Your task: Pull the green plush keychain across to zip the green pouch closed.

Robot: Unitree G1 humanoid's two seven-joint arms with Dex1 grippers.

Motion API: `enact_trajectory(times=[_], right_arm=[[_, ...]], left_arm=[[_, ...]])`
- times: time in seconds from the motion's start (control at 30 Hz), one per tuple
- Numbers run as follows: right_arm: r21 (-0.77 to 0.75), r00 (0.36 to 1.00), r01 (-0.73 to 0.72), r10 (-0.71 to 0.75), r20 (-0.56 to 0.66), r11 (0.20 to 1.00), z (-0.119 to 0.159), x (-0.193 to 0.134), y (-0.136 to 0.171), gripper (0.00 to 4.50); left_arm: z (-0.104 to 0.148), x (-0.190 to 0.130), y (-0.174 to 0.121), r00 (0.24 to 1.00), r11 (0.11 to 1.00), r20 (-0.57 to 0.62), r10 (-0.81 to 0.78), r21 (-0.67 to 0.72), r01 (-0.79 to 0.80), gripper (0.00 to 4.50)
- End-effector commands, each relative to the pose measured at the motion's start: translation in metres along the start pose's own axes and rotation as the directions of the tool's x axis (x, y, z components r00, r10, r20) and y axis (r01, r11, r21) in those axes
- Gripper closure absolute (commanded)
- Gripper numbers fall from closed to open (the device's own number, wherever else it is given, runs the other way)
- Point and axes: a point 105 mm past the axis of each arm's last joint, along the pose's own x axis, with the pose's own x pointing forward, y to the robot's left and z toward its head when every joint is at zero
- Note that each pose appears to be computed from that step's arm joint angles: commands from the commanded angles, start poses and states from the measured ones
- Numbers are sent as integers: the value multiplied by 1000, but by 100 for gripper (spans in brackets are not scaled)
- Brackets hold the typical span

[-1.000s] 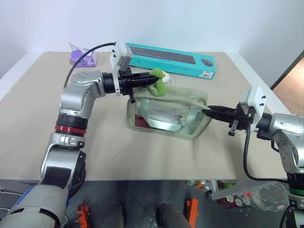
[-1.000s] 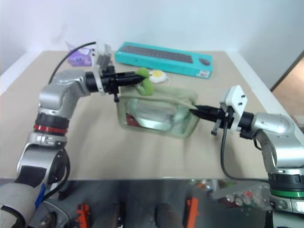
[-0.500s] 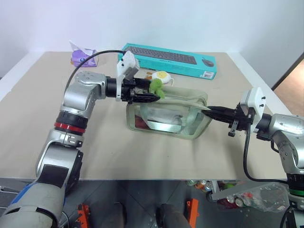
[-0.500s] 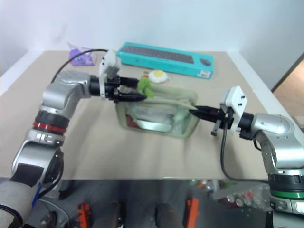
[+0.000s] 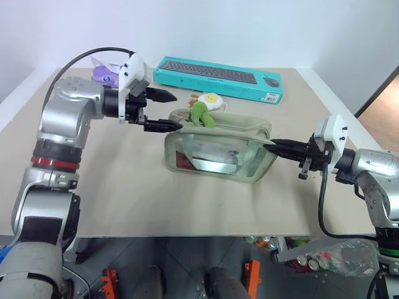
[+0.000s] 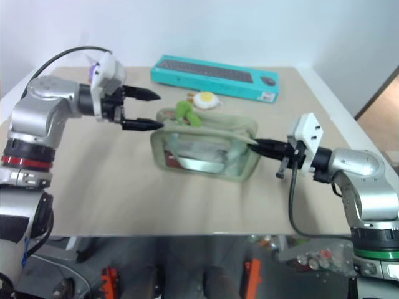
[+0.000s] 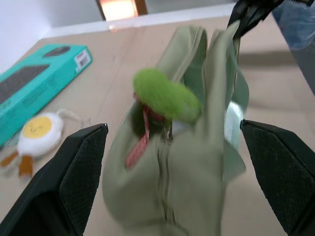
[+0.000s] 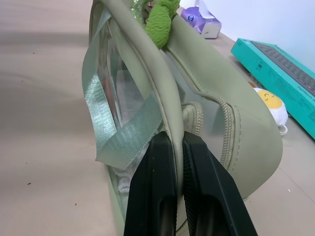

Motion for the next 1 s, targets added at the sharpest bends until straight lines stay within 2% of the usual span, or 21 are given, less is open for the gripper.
enact_trajectory(times=[0.03,0.23,0.33,0.37,0.47,0.5,0.63,0.67,0.7,0.87,1.0], right_arm=[[-26,1000,15,-15,14,1000,6,-2,-4,450],[-23,1000,7,-6,16,1000,5,0,-4,450],[-25,1000,7,-6,16,1000,6,0,-5,450],[-25,1000,6,-6,16,1000,6,-1,-5,450],[-26,1000,5,-5,12,1000,6,-1,-5,450],[-26,1000,5,-4,12,1000,6,-1,-5,450],[3,1000,-13,13,3,1000,6,-3,-3,450],[33,1000,-20,20,-1,999,6,-4,-3,450],[34,1000,-22,22,-7,999,7,-5,-4,450],[43,999,-32,33,-28,999,17,-13,-9,281],[15,999,50,-50,-6,999,33,-24,-31,143]], left_arm=[[-9,-6,-13,997,997,60,53,-56,-50,3],[-42,2,-7,960,954,73,271,-156,-257,3],[-46,6,-9,952,945,86,294,-173,-277,81],[-47,7,-11,950,944,88,300,-171,-282,127],[-51,10,-11,942,936,85,324,-176,-306,214],[-52,11,-12,939,933,90,332,-180,-312,277],[-42,18,-18,935,937,142,325,-182,-298,398],[-39,19,-20,935,939,153,319,-185,-290,440],[-37,19,-22,936,941,158,314,-183,-285,446],[-30,19,-31,947,951,165,276,-193,-243,450],[-29,17,-38,957,954,152,248,-211,-213,450]])
